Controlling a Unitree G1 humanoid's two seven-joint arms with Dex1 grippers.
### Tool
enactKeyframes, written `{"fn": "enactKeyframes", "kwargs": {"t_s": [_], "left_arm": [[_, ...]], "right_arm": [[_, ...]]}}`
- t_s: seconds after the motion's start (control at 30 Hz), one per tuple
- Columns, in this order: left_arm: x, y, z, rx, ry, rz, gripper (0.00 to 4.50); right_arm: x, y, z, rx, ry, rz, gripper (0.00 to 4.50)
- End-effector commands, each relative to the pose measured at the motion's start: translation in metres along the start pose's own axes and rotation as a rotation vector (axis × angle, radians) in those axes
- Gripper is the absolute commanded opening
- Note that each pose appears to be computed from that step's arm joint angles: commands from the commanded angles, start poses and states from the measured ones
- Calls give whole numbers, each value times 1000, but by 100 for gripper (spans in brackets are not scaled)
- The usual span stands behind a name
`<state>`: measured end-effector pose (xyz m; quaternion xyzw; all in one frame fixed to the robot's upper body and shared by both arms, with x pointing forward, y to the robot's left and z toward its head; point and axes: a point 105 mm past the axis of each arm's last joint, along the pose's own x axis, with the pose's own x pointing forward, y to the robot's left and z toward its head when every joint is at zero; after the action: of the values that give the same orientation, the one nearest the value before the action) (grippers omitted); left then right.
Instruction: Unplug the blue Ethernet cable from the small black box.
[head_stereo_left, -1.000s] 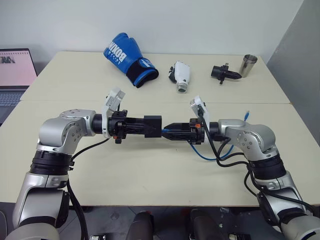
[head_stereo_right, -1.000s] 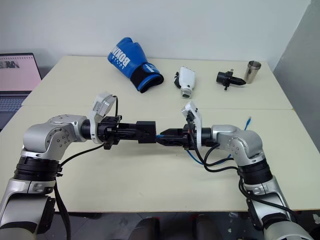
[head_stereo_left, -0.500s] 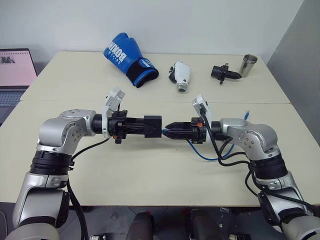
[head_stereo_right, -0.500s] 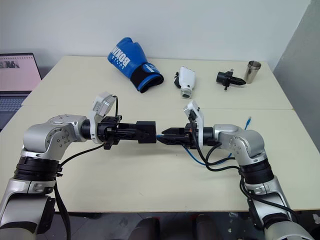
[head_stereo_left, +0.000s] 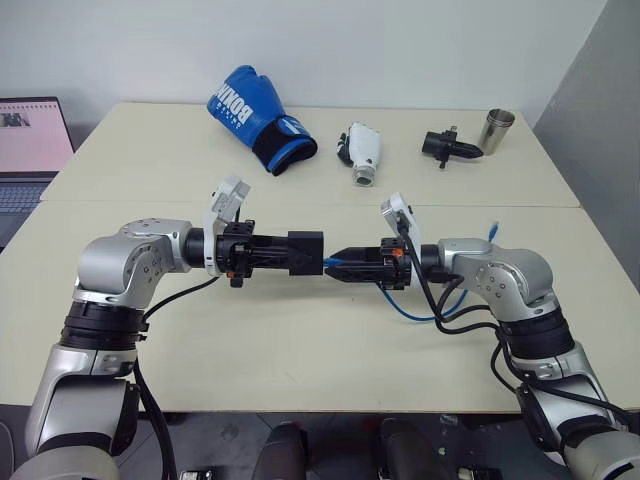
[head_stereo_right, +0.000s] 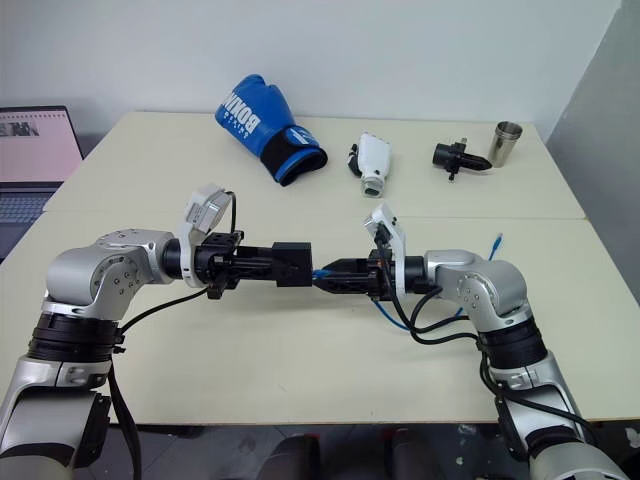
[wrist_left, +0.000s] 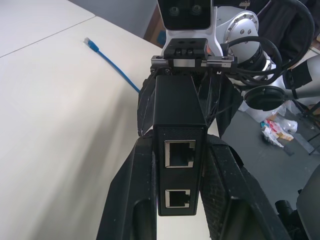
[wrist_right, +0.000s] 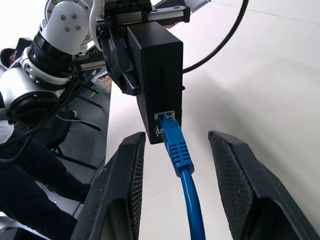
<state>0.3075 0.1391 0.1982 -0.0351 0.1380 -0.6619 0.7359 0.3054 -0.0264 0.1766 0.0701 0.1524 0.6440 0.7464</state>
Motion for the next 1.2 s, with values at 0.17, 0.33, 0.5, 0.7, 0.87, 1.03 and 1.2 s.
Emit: {"fn": "enactKeyframes", "kwargs": {"t_s": [0.17, 0.33, 0.5, 0.7, 0.87, 1.03, 1.2], "left_arm": [[1, -4, 7, 39, -4, -12, 80], [1, -4, 6, 37, -3, -12, 80], [1, -4, 6, 35, -6, -13, 80], [1, -3, 6, 36, -8, -10, 80], [1, -3, 7, 34, -11, -10, 80], [0, -3, 9, 29, -20, -14, 80], [3, -3, 9, 26, -29, -20, 80]], "right_arm": [[-1, 3, 12, -24, -42, 6, 212], [-1, 2, 13, -17, -50, 1, 212], [-1, 2, 13, -17, -48, -2, 212], [-1, 2, 11, -20, -39, 0, 133], [-2, 2, 10, -20, -36, 0, 26], [-2, 3, 10, -21, -34, 4, 6], [-1, 5, 11, -22, -35, 14, 6]]}}
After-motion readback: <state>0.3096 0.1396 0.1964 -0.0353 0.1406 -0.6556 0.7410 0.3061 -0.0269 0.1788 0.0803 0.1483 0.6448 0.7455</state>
